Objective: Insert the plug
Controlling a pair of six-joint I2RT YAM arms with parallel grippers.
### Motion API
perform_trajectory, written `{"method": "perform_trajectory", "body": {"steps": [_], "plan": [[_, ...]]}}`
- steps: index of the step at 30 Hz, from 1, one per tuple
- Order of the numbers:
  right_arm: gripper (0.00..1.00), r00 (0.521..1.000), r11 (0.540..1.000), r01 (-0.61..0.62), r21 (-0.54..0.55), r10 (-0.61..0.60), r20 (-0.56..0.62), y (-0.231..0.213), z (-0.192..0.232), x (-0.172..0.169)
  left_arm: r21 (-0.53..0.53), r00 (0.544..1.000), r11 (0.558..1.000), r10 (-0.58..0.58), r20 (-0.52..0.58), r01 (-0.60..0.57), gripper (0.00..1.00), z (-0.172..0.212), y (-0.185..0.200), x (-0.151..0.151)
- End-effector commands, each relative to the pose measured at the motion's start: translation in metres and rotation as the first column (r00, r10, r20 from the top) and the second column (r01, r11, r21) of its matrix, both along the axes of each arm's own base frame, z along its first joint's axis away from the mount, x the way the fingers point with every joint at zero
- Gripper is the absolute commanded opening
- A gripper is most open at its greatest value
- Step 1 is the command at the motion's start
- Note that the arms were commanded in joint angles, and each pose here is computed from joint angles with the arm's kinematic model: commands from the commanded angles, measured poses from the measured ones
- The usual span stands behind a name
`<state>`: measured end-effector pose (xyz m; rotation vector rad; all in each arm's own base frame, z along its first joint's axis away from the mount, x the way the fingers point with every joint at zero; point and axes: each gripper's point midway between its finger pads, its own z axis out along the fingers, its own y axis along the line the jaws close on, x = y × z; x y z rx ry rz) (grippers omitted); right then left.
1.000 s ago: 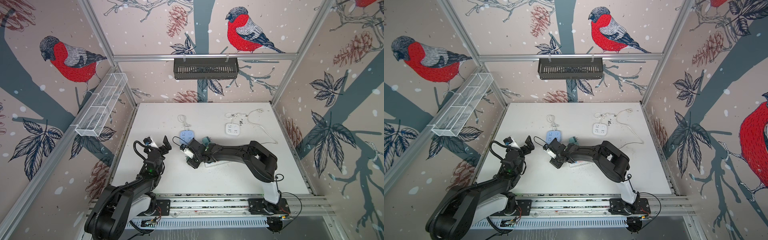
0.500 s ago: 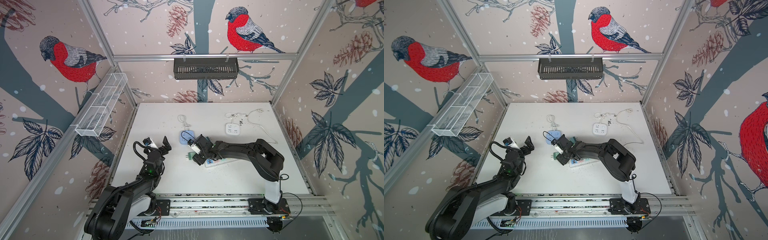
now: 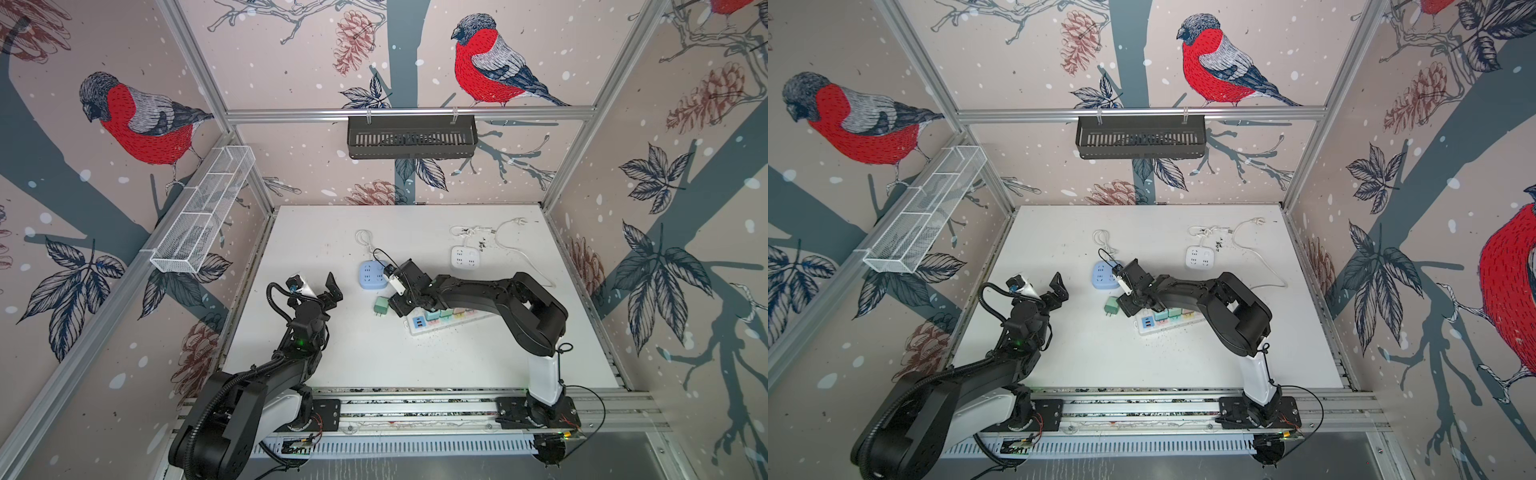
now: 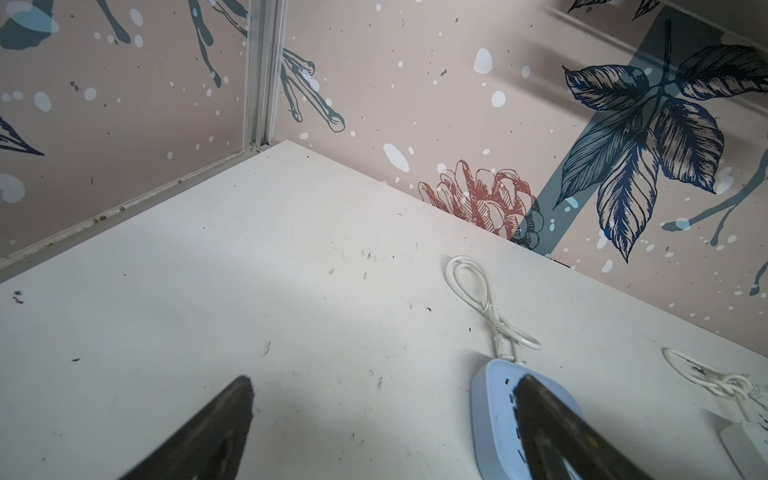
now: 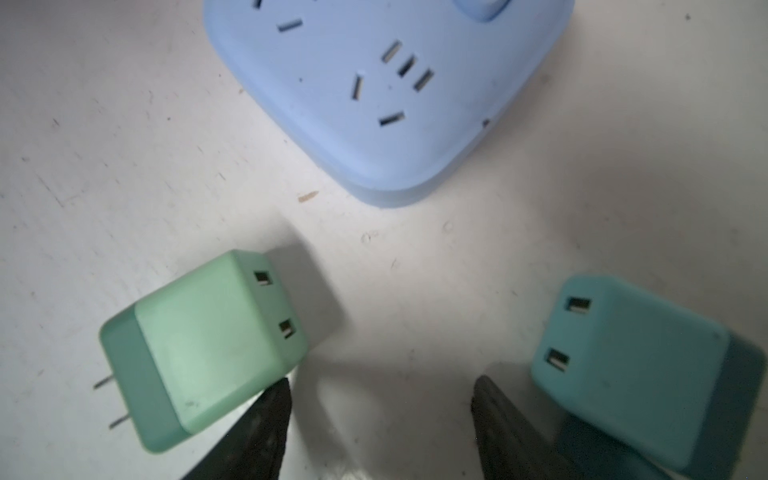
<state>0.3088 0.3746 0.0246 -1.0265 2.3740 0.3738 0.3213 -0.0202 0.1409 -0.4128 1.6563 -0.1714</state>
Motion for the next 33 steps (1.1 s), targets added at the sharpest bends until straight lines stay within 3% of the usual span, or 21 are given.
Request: {"method": "perform_trajectory", "body": {"steps": [1, 7, 17, 24, 33], "plan": [[0.71, 1.000, 0.998, 0.029, 0.056, -0.029, 0.005, 0.013, 0.005, 0.008, -0.022, 0.998, 1.000, 0.018, 0.067, -0.016, 0.97, 0.016, 0.003, 0.001], [0.71, 0.998, 0.995, 0.055, 0.083, -0.057, 0.019, 0.020, 0.014, 0.016, -0.023, 0.998, 1.000, 0.020, 0.066, -0.018, 0.97, 0.016, 0.003, 0.001], [0.78, 0.979, 0.970, 0.148, 0.195, -0.171, 0.107, 0.030, 0.071, 0.007, -0.024, 0.997, 0.999, 0.022, 0.072, -0.020, 0.97, 0.016, 0.004, 0.000], [0.78, 0.977, 0.973, 0.197, 0.124, -0.205, 0.059, 0.064, 0.068, -0.011, -0.024, 0.997, 1.000, 0.021, 0.073, -0.019, 0.97, 0.017, 0.003, 0.000], [0.79, 0.937, 0.925, 0.349, 0.150, -0.344, -0.058, 0.066, 0.069, -0.007, -0.029, 0.997, 0.999, 0.030, 0.077, -0.028, 0.97, 0.017, 0.006, -0.002]]}}
